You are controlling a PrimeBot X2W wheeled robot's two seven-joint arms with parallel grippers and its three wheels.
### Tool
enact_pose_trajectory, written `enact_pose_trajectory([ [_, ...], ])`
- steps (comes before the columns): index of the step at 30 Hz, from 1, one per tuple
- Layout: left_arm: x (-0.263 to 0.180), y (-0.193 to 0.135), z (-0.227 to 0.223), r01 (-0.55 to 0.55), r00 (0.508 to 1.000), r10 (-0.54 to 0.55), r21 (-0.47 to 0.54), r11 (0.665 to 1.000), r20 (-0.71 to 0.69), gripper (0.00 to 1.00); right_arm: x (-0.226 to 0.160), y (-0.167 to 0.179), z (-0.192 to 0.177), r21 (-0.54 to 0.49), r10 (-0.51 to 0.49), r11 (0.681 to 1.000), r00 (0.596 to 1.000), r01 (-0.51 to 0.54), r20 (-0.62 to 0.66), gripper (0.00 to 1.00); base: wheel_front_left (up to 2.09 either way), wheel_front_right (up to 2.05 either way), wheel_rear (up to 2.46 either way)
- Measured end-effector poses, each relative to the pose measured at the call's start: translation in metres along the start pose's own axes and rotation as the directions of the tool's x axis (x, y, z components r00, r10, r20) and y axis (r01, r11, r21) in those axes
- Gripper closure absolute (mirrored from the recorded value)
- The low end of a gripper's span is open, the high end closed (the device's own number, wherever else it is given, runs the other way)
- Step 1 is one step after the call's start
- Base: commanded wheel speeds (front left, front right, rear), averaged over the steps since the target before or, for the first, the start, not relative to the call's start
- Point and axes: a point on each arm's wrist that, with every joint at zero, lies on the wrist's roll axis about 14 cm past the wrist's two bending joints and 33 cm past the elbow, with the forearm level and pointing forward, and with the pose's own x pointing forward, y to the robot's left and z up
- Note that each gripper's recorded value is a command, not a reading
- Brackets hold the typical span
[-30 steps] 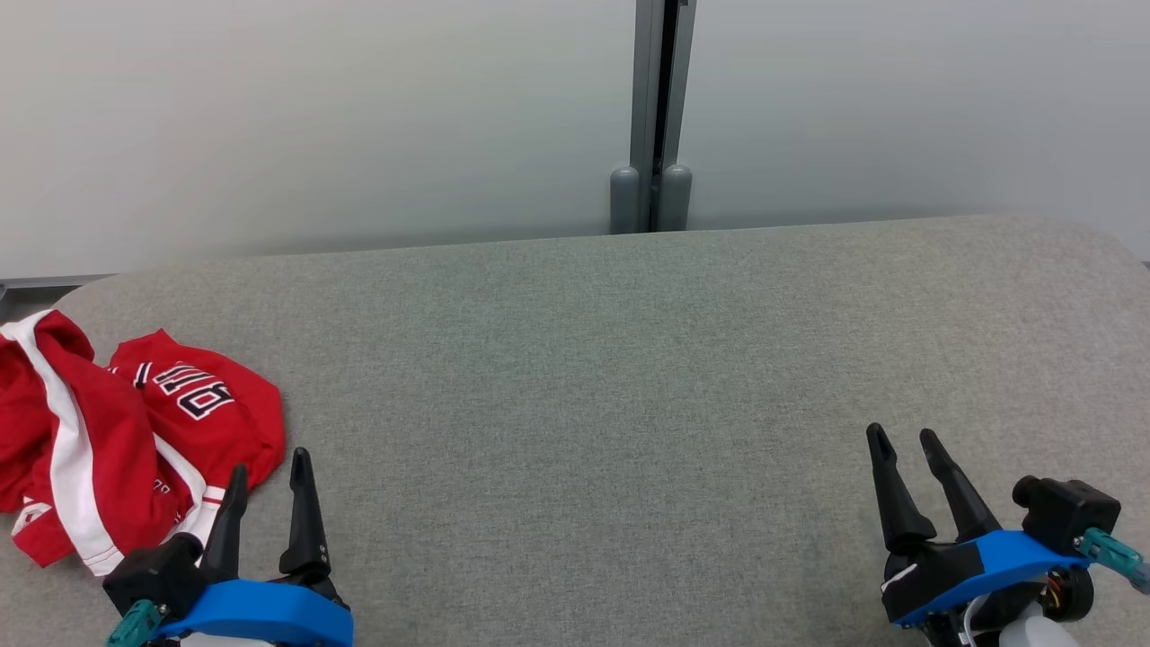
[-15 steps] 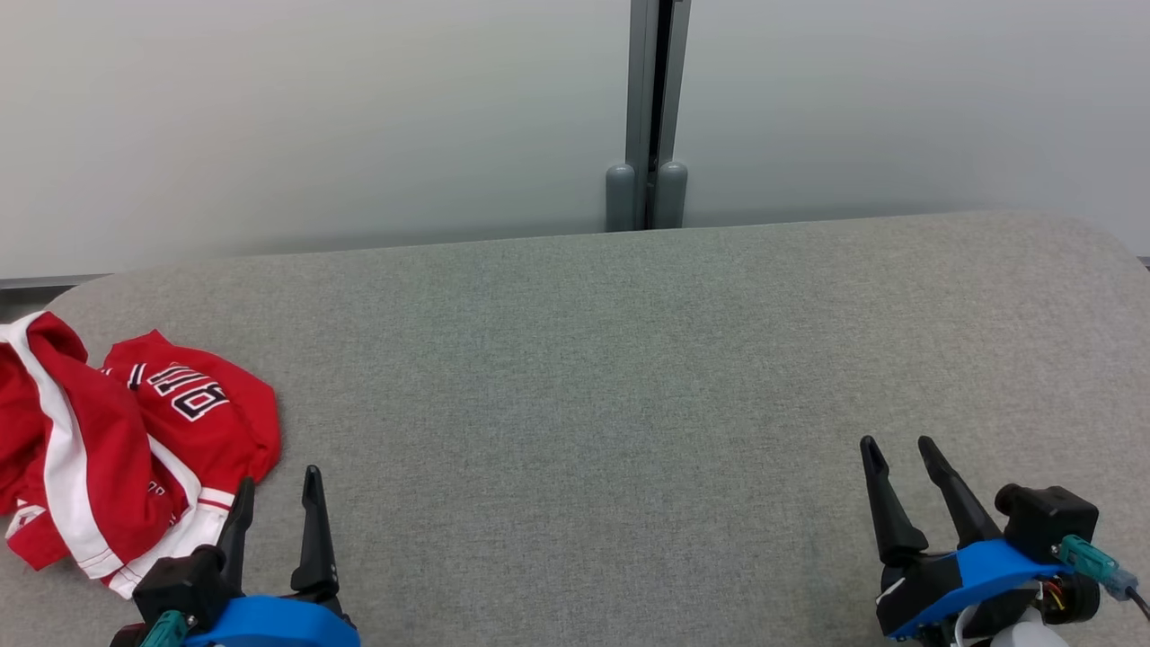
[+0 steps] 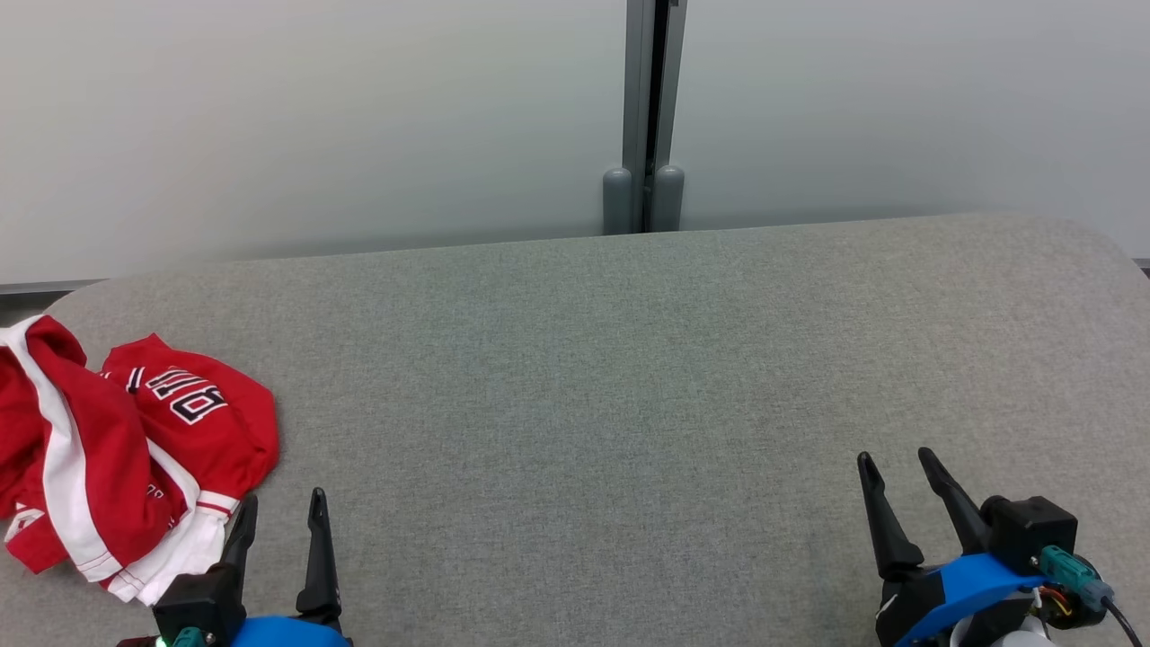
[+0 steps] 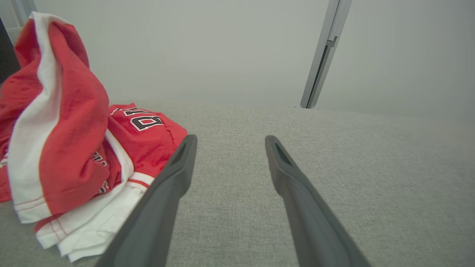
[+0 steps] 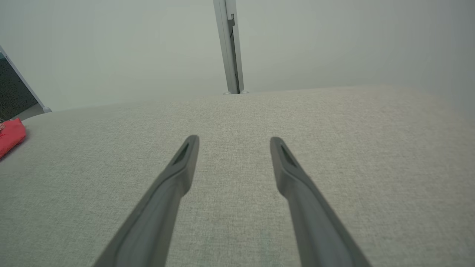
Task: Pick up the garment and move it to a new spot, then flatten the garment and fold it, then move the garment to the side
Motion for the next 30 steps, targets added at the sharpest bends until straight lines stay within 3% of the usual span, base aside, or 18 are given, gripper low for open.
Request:
enact_pose_trajectory([
  [13, -0.008, 0.004, -0.013, -0.006, 0.999, 0.008, 0.066, 0.998, -0.032, 0.00, -0.005, 0.001, -0.016, -0.075, 0.009, 0.997, 0.999, -0.012, -0.044, 0.00, 0.00, 0.00, 0.00],
  [30, -0.015, 0.012, -0.018, -0.035, 0.998, 0.038, 0.059, 0.998, -0.047, 0.00, 0.002, 0.011, -0.017, -0.076, 0.038, 0.996, 0.998, -0.042, -0.049, 0.00, 0.00, 0.00, 0.00],
])
